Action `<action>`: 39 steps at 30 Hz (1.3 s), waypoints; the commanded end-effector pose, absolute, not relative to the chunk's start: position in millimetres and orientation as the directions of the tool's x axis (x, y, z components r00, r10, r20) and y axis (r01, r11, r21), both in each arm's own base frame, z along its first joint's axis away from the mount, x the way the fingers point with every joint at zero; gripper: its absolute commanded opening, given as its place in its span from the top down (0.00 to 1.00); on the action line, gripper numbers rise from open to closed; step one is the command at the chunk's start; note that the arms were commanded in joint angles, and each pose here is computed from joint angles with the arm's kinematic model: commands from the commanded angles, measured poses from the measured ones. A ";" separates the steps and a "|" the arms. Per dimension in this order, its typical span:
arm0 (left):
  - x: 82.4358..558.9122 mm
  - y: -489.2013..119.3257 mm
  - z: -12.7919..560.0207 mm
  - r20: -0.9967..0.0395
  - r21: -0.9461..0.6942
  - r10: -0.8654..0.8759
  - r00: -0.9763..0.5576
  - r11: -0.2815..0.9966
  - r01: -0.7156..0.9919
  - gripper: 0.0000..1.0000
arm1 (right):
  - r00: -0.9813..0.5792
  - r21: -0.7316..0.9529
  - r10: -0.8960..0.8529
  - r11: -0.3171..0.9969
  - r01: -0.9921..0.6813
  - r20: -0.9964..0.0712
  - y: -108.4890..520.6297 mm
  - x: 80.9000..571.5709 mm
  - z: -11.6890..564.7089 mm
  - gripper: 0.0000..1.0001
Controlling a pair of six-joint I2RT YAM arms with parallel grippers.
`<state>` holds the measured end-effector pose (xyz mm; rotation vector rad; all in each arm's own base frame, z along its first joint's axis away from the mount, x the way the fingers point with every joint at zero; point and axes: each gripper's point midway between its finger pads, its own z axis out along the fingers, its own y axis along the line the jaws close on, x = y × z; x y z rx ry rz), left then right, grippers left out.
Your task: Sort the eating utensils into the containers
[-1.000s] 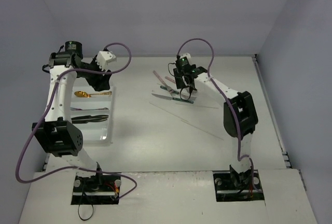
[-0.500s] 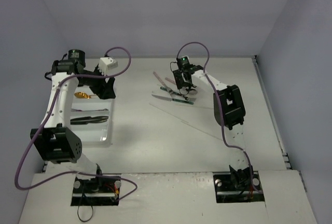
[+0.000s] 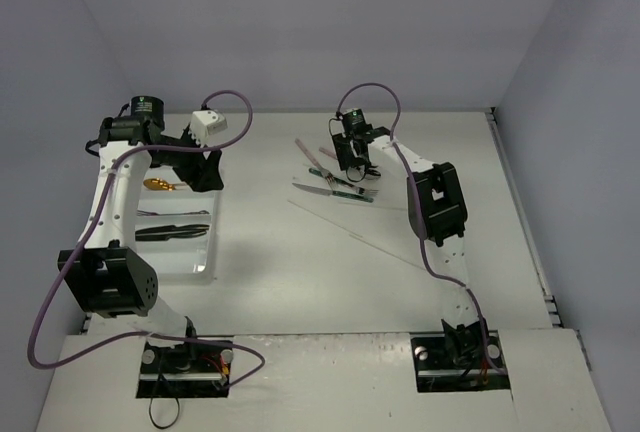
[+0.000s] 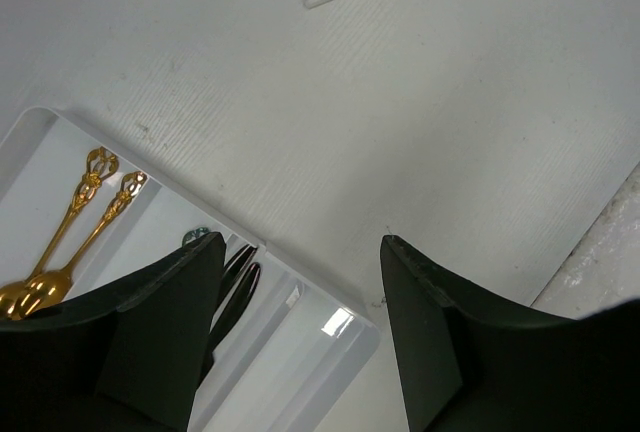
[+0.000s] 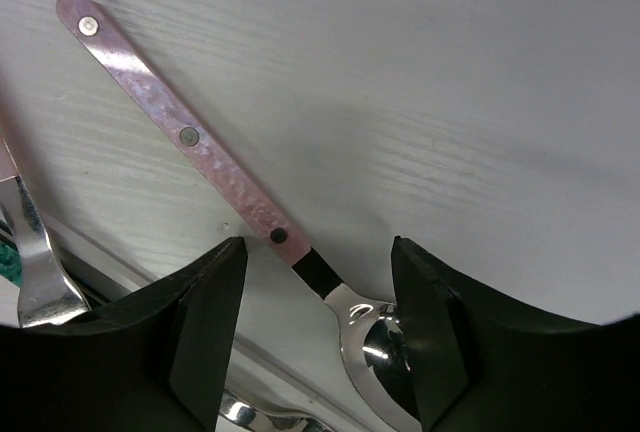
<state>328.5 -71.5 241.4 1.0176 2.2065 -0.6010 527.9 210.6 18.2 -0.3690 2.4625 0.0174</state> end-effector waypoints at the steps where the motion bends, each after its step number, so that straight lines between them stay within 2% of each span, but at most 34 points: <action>1: 327.5 -78.9 257.4 -0.747 -0.120 0.482 -0.457 0.579 0.806 0.40 | -0.775 -0.043 -0.277 0.950 -0.308 -0.568 211.6 515.7 5.4 0.59; 2: 328.3 -78.8 257.3 -0.748 -0.119 0.482 -0.457 0.580 0.806 0.40 | -0.778 -0.027 -0.276 0.948 -0.317 -0.564 213.6 513.1 4.7 0.66; 4: 329.9 -78.7 257.1 -0.748 -0.117 0.480 -0.458 0.584 0.803 0.39 | -0.783 -0.013 -0.275 0.946 -0.323 -0.558 214.8 508.9 3.8 0.74; 5: 332.7 -77.3 256.8 -0.750 -0.109 0.477 -0.458 0.594 0.797 0.39 | -0.784 -0.005 -0.276 0.945 -0.328 -0.556 215.9 505.9 4.3 0.82; 8: 336.8 -76.1 257.2 -0.755 -0.103 0.464 -0.464 0.615 0.782 0.39 | -0.779 -0.008 -0.275 0.945 -0.328 -0.563 212.9 502.5 12.6 0.96; 10: 340.5 -76.8 258.1 -0.762 -0.109 0.445 -0.471 0.628 0.770 0.39 | -0.772 -0.019 -0.276 0.946 -0.324 -0.572 210.3 501.7 20.0 1.00; 15: 360.6 -77.7 269.1 -0.795 -0.134 0.340 -0.502 0.709 0.693 0.39 | -0.727 -0.058 -0.266 0.953 -0.298 -0.633 201.7 505.6 64.2 1.00; 18: 380.3 -79.3 287.0 -0.839 -0.147 0.246 -0.485 0.756 0.638 0.37 | -0.668 -0.065 -0.246 0.957 -0.284 -0.702 197.6 506.4 114.6 1.00; 22: 401.3 -90.6 313.7 -0.847 -0.331 -0.007 -0.532 0.790 0.516 0.19 | -0.602 -0.013 -0.198 0.955 -0.297 -0.773 206.1 497.7 170.5 1.00; 24: 409.4 -98.7 316.2 -0.789 -0.487 -0.180 -0.587 0.766 0.419 0.18 | -0.578 0.026 -0.179 0.944 -0.329 -0.796 220.6 487.1 191.1 1.00; 26: 417.1 -106.6 316.9 -0.683 -0.650 -0.365 -0.633 0.698 0.299 0.18 | -0.560 0.048 -0.175 0.932 -0.360 -0.810 236.1 475.7 203.6 1.00; 29: 429.4 -113.5 302.9 -0.566 -0.778 -0.529 -0.632 0.597 0.197 0.17 | -0.540 0.084 -0.175 0.903 -0.421 -0.823 275.2 453.6 212.3 1.00; 33: 435.9 -122.9 301.5 -0.528 -0.814 -0.584 -0.616 0.554 0.172 0.17 | -0.545 0.157 -0.150 0.865 -0.477 -0.825 319.0 432.6 216.7 1.00; 39: 438.1 -157.5 314.9 -0.561 -0.807 -0.555 -0.614 0.534 0.255 0.17 | -0.535 0.234 -0.130 0.796 -0.558 -0.835 375.7 404.9 230.9 1.00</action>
